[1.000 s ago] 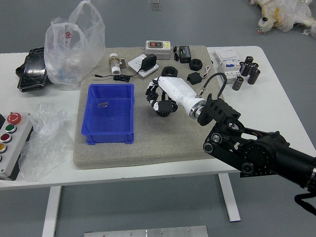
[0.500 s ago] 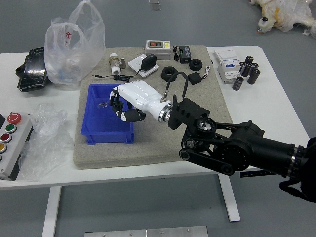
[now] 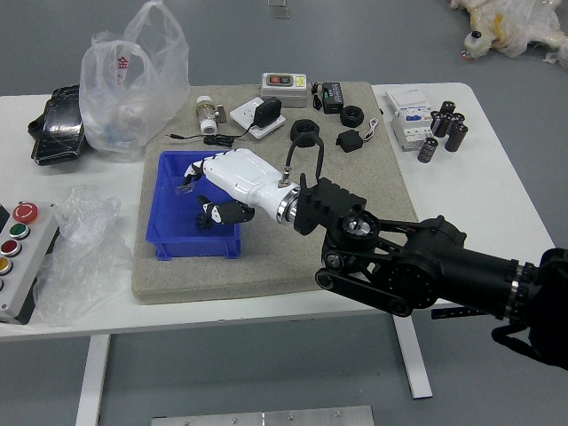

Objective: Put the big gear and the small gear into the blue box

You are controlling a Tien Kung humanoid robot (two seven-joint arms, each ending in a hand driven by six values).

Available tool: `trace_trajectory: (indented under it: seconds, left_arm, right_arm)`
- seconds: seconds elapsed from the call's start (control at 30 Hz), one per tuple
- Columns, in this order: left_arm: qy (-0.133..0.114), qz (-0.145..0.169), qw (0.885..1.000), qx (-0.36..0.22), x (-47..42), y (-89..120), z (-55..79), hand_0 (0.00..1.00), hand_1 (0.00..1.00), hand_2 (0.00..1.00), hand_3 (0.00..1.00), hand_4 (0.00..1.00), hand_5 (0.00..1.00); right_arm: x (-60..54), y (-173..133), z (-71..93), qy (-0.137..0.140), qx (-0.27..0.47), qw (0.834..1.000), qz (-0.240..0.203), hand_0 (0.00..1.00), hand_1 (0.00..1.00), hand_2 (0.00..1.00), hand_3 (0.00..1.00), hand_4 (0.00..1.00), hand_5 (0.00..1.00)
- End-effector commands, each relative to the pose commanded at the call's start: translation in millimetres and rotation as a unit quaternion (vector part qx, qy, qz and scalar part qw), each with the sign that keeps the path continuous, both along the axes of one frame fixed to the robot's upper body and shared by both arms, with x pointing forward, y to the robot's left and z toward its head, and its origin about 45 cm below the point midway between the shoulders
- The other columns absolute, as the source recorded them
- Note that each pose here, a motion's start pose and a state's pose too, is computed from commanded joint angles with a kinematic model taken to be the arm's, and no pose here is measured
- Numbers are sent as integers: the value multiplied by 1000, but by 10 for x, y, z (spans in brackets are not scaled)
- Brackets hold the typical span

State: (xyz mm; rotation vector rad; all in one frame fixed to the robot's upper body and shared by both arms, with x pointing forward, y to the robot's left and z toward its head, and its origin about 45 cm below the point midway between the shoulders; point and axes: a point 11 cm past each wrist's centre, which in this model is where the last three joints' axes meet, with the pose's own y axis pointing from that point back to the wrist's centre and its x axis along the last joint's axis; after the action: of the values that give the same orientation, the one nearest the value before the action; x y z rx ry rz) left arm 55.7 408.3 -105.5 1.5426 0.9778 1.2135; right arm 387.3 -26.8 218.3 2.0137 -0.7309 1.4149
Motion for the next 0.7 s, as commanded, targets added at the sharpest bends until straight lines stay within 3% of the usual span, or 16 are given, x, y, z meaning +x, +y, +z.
trace_trajectory:
  seconds: [0.03,0.2,0.4,0.43,0.7]
  left_arm:
    - [0,0,1000,0,1,-2,0,699,642,633,802,716,420]
    - [-3,2,1000,0,9,-6,-2,699,642,633,802,716,420]
    - [-6,7,1000,-1,7,-15,-7,699,642,632,803,717,421]
    - [-6,7,1000,-1,7,-16,-7,699,642,632,803,717,421]
    - [-10,7,1000,-1,31,-13,-4,699,642,632,802,717,420]
  right_arm:
    - [7,-15,-8,2,-2,1000,-3,809,857,874,929,648,254]
    - [63,-136,-60,12,-6,1000,-24,809,857,874,929,648,254]
    - [259,-482,-98,22,2,996,-83,805,850,866,907,659,260]
    - [290,-539,-109,24,2,995,-92,799,825,856,902,860,402]
    - [424,-848,-339,46,-30,989,-140,800,828,856,898,901,425]
